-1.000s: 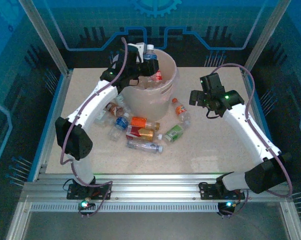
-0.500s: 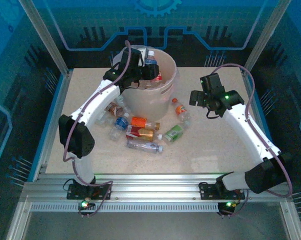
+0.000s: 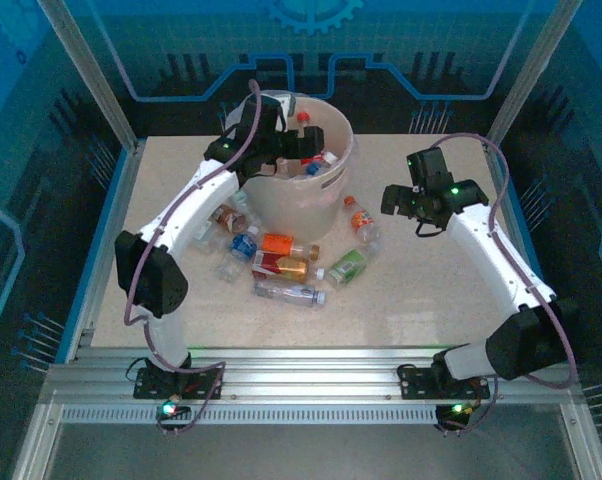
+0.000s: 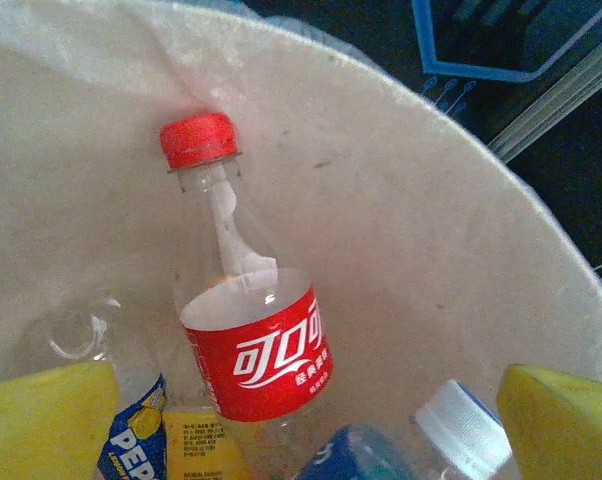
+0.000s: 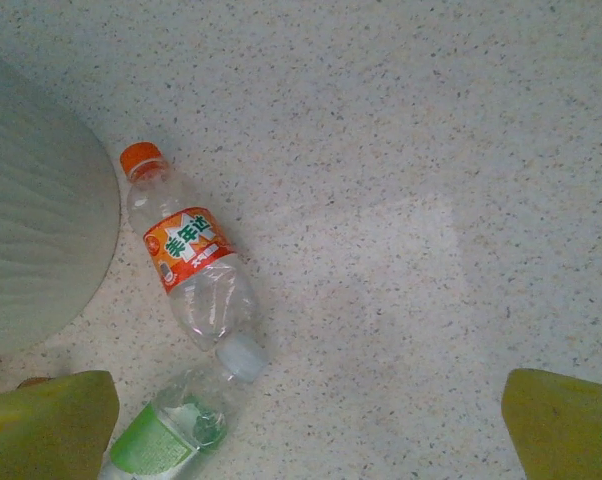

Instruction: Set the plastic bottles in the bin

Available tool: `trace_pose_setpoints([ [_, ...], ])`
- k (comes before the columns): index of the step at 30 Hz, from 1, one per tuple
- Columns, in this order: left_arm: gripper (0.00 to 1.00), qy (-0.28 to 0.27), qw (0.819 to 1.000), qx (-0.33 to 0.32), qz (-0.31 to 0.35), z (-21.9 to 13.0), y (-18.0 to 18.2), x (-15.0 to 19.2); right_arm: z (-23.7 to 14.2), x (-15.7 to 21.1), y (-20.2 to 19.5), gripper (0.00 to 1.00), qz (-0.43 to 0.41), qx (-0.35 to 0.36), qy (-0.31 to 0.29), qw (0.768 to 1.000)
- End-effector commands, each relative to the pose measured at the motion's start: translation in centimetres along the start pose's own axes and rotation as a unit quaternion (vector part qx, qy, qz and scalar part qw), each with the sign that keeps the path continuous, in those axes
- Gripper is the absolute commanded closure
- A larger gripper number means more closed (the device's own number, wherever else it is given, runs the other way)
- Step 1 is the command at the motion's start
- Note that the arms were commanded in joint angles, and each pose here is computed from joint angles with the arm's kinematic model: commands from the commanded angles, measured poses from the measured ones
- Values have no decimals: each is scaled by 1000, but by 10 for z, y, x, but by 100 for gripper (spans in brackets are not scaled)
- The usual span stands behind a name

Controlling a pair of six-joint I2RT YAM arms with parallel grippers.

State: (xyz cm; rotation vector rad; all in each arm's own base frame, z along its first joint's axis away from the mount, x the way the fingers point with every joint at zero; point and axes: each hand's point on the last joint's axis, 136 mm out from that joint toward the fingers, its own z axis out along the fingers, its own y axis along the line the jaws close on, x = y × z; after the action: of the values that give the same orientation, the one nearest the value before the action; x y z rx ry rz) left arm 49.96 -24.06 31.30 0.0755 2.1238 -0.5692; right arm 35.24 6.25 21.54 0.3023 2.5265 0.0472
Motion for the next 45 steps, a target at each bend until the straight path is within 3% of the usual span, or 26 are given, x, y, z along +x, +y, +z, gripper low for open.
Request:
trace_pose_setpoints([
  [1,1,-57,998,16,10,-46,-18,-35,14,7,5,0,-2,-25,29,999],
  [13,1,-159,986,40,-1,-139,-24,-52,61,24,31,0,-52,-67,108,990],
  [26,1,-265,959,-81,-59,-219,45,-19,120,31,59,0,-116,-62,176,976],
  [35,1,-281,948,-132,-71,-239,70,-4,157,41,73,0,-139,-59,217,964],
  [45,1,-274,949,-137,-74,-231,73,-2,186,55,65,0,-133,-40,245,959],
])
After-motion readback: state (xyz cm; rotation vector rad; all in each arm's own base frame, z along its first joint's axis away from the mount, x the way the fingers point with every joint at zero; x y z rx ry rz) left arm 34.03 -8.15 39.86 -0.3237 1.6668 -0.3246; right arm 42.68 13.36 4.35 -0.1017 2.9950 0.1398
